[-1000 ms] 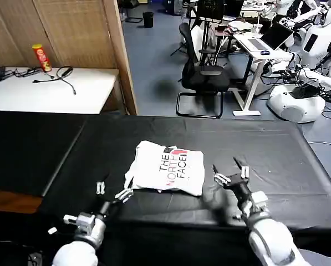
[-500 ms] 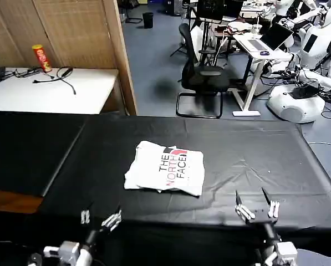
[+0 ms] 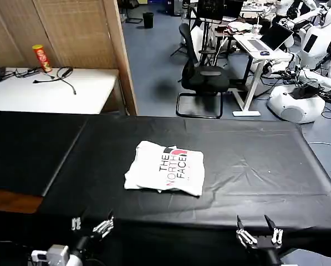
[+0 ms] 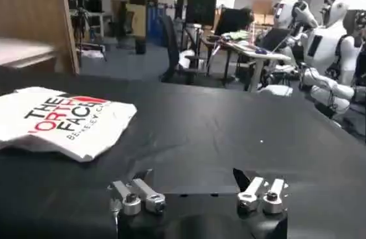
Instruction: Fold and organize the clothes.
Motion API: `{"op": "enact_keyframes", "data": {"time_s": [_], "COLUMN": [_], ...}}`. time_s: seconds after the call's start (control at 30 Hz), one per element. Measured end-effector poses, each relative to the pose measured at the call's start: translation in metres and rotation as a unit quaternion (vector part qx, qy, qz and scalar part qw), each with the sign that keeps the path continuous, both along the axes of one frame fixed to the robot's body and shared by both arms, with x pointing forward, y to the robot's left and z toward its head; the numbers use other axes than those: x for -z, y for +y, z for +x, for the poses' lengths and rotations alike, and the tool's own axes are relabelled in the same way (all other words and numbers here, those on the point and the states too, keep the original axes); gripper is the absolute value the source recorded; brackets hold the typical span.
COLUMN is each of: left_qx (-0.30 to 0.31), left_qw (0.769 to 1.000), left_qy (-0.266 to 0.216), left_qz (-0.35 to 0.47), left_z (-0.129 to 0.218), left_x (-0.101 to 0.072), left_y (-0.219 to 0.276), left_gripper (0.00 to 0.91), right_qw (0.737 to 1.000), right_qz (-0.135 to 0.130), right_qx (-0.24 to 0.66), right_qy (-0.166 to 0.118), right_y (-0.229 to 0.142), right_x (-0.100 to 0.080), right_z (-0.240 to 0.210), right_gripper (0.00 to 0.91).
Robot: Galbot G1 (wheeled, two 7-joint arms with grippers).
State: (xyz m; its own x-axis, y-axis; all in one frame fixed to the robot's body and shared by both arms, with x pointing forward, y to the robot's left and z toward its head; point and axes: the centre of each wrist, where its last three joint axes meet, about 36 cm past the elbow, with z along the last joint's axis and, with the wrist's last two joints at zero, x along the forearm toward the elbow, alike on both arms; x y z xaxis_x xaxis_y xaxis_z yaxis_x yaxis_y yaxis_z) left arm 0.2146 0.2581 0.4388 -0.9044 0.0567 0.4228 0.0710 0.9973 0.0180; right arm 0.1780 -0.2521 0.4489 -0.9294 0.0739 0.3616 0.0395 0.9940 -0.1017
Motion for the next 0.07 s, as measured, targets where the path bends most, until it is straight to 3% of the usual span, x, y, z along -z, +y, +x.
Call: {"op": "enact_keyframes", "data": {"time_s": [0.07], "left_qx": [0.001], "left_qw": [1.0], "left_qy": [0.0], "left_qz": [0.001], "left_z": [0.0009], "left_x": [-0.0014], "left_y": [0.0019], "left_gripper": [0.878], "right_qw": [1.0], "right_qz": [0.001], "right_qx": [0.0], "right_qy": [0.001], "right_y": [0.0003], "right_x": [-0.0007], "right_z": [-0.001], "right_gripper": [0.878]}}
